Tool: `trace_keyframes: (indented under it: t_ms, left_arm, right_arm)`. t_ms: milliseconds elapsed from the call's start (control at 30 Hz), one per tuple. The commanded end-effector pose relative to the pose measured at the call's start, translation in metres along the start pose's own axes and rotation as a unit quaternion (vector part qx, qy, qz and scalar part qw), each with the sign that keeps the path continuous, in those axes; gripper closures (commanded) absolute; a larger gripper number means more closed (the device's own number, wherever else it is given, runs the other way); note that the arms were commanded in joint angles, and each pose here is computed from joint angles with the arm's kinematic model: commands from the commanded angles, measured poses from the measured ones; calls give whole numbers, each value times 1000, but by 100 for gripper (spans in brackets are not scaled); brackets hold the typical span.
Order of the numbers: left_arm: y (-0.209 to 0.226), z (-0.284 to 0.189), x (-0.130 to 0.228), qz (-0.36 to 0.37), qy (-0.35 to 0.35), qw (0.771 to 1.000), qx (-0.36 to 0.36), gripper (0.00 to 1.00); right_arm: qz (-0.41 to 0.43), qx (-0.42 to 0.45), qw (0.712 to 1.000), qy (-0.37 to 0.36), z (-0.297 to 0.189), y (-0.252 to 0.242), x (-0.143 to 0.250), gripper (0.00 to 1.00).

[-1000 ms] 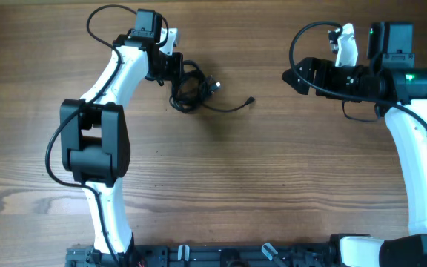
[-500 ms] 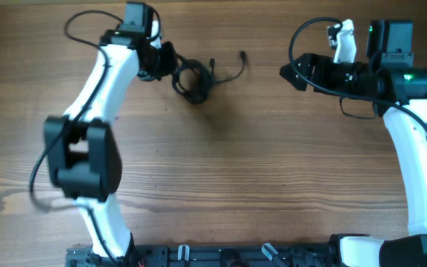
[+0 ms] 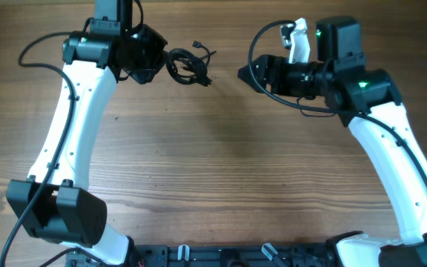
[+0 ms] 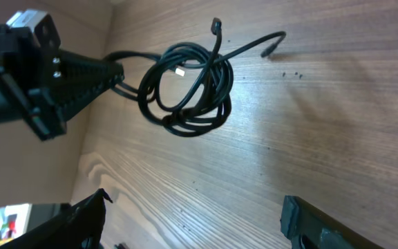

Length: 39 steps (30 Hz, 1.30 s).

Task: Untangle cables
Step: 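Grasp the cable bundle with the right gripper and lift it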

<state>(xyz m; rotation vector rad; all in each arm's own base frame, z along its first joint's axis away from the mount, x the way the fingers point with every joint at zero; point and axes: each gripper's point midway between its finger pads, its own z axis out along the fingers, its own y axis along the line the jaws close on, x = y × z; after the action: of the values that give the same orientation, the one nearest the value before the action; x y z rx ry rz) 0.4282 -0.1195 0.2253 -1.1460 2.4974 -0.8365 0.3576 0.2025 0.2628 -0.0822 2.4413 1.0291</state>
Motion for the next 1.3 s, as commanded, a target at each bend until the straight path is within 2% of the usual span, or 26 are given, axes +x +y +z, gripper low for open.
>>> trace_keyframes:
  t_ms: [0,67,133,267,433,533,633,700,800,967,1133,1200,1267]
  left_arm:
    - [-16,-17,14,-82,37,995,38,96]
    - [-19,-18,21,-114,60,991,44,96]
    - [-24,-19,30,-133,90,986,52,96]
    - [-27,-22,41,-164,123,977,56,96]
    - [-8,-22,51,-245,138,960,5,96]
    - [2,-23,57,-257,143,956,-19,96]
    - [14,-25,63,-266,149,951,-46,96]
    - [18,-26,66,-245,153,956,-52,96]
    - [24,-26,64,-205,146,966,-57,96]
    - [44,-28,66,-218,133,962,-101,96]
    - [63,-35,74,-223,135,955,-146,96]
    - [63,-35,75,-183,143,963,-141,96]
    - [62,-35,78,-110,158,973,-127,96]
  right_arm:
    - [21,41,999,-20,8,-1,-5,17]
    - [15,54,998,-22,11,-2,-3,19]
    - [28,64,997,-27,12,-4,-3,33]
    - [59,69,995,-34,16,-7,-6,35]
    - [53,58,997,-15,26,-3,0,35]
    - [-43,46,998,-2,37,4,4,35]
    - [-169,47,984,16,39,2,9,34]
    - [-223,47,973,35,38,-1,17,34]
    - [-234,44,970,52,38,-2,25,34]
    - [-269,-10,959,84,36,11,42,33]
    - [-260,-8,958,122,33,4,61,31]
    - [-273,-26,951,140,31,6,71,31]
    - [-313,-86,930,169,27,15,93,30]
